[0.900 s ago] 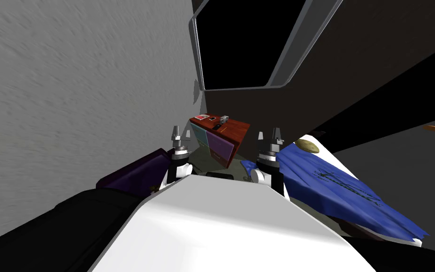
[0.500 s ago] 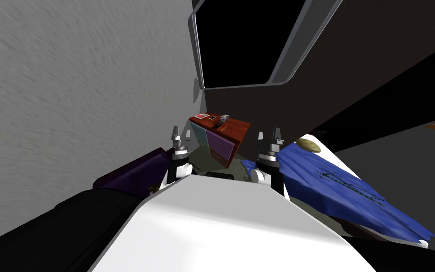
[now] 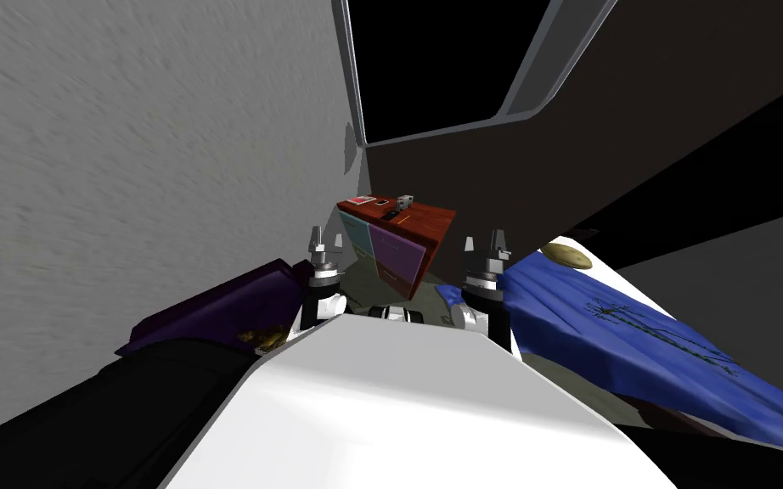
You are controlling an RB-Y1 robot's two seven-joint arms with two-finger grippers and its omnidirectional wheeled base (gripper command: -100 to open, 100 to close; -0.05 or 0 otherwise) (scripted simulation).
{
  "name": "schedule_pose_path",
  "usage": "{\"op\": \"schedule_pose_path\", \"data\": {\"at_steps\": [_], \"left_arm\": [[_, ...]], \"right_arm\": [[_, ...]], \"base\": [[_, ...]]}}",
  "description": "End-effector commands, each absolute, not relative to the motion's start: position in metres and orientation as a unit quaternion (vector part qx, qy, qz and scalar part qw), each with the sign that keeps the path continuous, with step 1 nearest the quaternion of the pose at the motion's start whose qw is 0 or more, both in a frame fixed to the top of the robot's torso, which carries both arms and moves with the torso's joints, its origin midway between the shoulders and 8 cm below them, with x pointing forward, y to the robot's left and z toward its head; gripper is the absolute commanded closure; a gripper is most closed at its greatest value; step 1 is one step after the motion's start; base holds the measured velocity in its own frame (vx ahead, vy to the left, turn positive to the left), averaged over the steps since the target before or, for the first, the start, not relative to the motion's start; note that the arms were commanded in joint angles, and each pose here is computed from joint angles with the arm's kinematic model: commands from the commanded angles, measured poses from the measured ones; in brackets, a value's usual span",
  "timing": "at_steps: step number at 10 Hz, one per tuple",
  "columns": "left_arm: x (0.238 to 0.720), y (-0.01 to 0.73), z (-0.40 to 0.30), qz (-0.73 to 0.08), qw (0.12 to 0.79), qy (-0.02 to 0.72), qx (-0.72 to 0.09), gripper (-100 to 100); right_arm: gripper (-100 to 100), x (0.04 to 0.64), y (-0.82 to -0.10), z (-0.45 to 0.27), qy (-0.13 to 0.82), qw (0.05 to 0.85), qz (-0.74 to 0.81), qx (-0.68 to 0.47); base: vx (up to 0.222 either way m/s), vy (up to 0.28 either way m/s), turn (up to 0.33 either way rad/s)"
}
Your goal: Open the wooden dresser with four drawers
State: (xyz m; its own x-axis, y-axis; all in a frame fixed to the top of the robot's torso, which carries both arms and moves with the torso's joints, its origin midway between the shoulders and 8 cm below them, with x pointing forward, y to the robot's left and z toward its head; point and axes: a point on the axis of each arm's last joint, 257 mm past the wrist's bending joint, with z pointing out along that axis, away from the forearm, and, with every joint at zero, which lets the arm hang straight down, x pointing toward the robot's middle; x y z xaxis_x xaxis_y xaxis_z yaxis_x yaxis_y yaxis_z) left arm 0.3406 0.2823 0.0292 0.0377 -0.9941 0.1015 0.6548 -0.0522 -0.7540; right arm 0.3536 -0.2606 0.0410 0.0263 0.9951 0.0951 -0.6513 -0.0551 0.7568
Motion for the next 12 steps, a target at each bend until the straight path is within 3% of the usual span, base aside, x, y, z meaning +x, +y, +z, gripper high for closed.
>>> {"op": "schedule_pose_path", "data": {"at_steps": [1,12], "left_arm": [[0.345,0.277,0.023,-0.644,0.636,0.273,-0.327,-100],[0.395,0.236,-0.067,-0.622,0.594,0.374,-0.347,-100]], "right_arm": [[0,0.354,-0.261,0.041,0.261,0.636,0.647,0.33],[0,0.354,-0.261,0.041,0.261,0.636,0.647,0.33]], "base": [[0.012,-0.002,-0.051],[0.03,-0.005,-0.107]]}}
